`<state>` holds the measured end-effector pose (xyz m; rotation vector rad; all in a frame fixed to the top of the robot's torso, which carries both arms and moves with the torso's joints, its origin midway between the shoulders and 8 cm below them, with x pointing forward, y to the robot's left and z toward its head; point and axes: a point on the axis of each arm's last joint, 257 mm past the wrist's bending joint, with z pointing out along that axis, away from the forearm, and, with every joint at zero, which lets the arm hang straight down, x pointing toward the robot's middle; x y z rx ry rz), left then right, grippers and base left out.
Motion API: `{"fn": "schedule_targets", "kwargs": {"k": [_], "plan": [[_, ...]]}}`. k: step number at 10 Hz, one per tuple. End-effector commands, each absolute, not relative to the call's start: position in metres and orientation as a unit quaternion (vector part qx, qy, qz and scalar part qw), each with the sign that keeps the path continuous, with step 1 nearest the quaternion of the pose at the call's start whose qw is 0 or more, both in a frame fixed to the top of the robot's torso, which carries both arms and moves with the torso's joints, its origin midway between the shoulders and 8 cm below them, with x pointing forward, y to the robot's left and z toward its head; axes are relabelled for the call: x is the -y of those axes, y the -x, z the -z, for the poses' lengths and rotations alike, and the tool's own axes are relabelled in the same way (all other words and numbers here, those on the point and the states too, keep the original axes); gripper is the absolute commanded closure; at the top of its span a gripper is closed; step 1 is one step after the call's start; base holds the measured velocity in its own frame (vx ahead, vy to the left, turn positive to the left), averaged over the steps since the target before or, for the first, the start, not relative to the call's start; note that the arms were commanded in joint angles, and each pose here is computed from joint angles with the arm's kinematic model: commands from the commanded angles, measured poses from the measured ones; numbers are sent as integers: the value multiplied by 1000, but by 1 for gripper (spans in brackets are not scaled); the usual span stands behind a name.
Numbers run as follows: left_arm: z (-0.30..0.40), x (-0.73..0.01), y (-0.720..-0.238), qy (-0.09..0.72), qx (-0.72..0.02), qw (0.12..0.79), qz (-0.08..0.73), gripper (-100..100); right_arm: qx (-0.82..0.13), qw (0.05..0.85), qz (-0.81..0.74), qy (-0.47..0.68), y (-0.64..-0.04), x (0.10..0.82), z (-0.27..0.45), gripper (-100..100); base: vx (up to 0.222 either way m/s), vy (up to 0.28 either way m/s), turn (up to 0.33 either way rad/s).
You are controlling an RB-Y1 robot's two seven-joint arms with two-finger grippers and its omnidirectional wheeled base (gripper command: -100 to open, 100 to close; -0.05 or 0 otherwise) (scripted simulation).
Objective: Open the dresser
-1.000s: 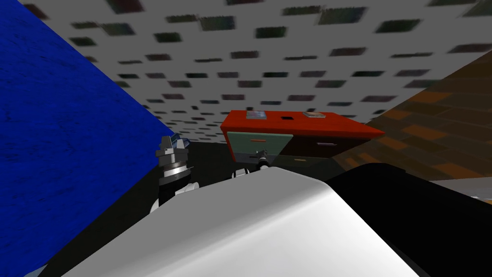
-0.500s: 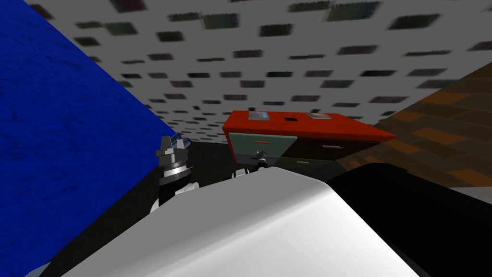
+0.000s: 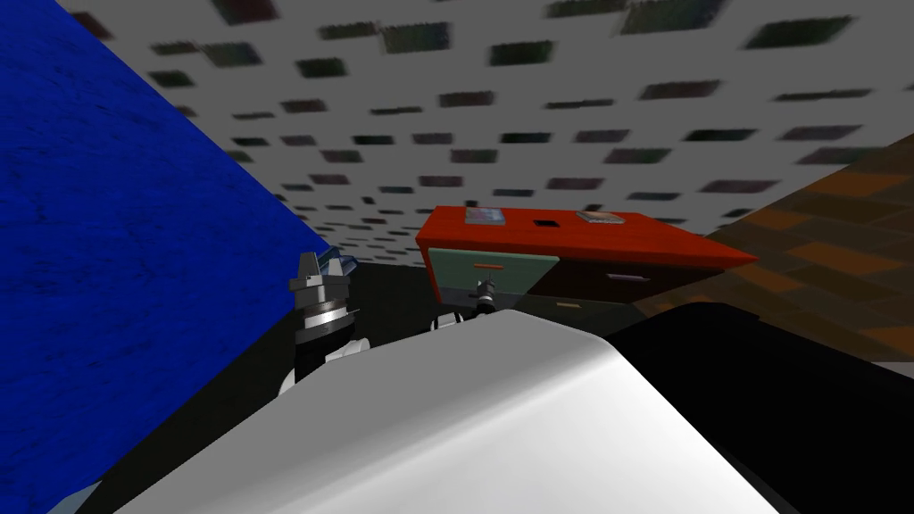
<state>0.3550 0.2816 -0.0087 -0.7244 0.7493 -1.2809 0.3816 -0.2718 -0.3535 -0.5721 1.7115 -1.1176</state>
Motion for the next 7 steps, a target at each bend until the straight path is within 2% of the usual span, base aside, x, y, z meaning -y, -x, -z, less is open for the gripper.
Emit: {"fn": "schedule_targets", "kwargs": {"k": [1, 7], "plan": [[9, -282, -355, 322, -334, 678, 570, 0, -678, 478, 495, 258, -380, 267, 347, -100, 46, 17, 28], [9, -282, -355, 322, -334, 678, 570, 0, -616, 463, 562, 299, -376, 246, 330, -100, 48, 15, 32]]}}
